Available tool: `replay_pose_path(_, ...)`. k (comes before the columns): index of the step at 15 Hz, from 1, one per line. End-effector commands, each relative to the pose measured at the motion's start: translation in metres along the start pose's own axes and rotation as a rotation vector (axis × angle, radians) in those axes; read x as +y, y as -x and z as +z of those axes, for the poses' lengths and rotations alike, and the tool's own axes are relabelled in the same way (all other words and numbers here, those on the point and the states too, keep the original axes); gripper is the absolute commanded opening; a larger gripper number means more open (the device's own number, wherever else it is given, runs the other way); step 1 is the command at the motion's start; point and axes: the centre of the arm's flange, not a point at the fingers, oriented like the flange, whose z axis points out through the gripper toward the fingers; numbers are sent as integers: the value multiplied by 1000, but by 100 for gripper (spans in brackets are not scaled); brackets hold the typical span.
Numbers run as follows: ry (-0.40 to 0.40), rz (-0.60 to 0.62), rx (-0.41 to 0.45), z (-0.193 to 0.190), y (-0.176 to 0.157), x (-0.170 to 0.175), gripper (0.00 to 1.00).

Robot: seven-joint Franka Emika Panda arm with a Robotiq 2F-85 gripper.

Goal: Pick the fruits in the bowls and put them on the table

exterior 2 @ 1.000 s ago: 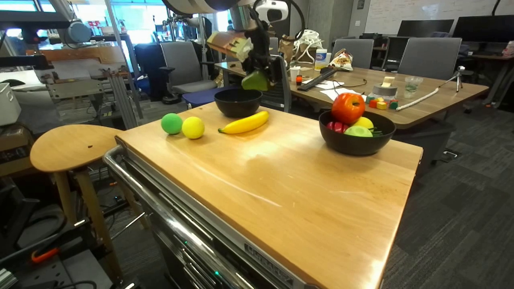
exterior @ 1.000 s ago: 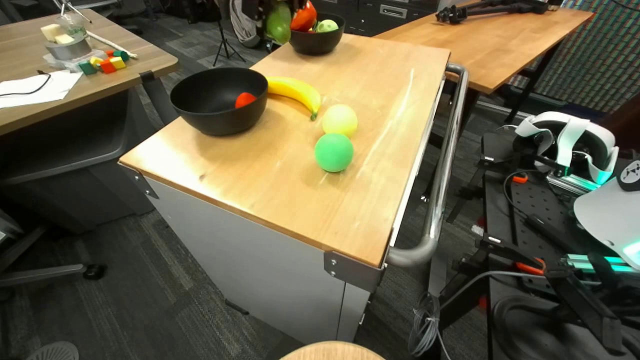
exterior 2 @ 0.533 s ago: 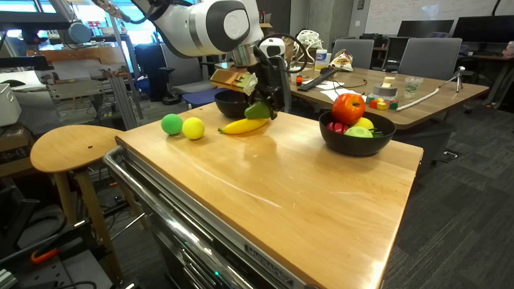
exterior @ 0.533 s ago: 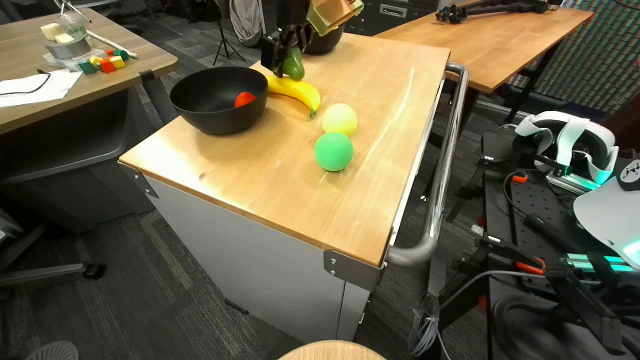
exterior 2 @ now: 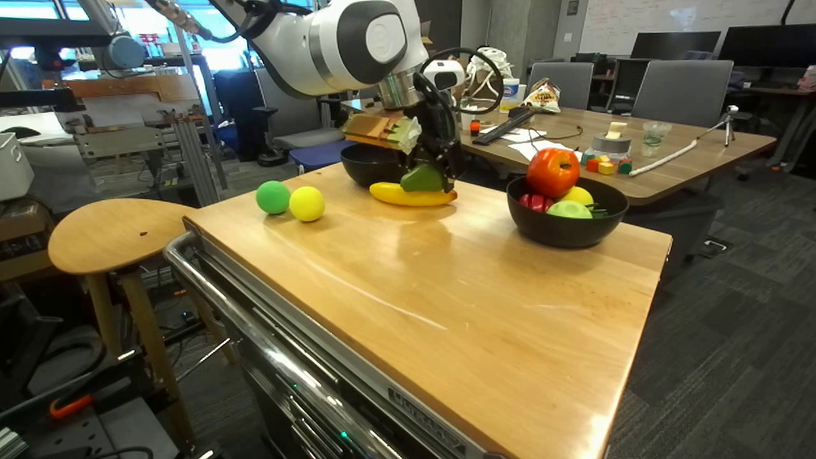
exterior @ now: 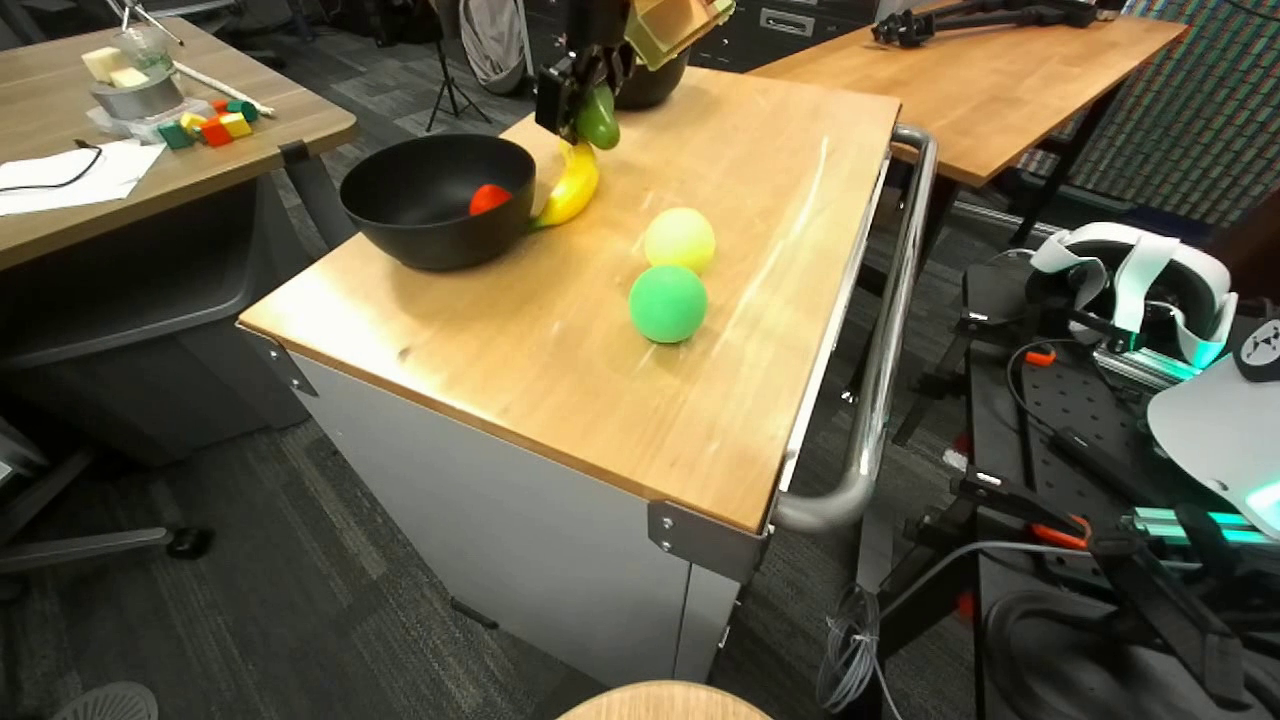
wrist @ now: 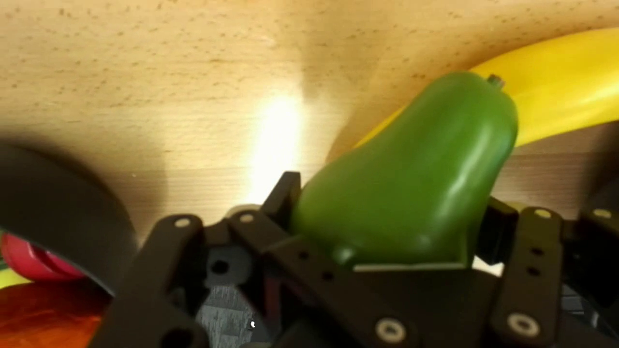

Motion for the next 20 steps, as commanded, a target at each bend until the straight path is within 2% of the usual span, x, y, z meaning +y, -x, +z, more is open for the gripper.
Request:
replay_pose_path(1, -61, 54, -2, -10, 14, 13, 44)
replay_pose_path(5, -142, 83, 22, -33, 30, 10, 44)
replay_pose_path(9, -237, 97, 60, -75, 41, 2, 44)
replay_pose_path(10, -236, 87, 34, -83, 43, 0, 44)
replay_pose_path(13, -182, 90, -34, -85, 48, 2, 44)
replay_pose_path(17, -84, 106, -137, -54, 55, 17, 44)
replay_pose_path(20, -3, 104, -128, -32, 55, 24, 44)
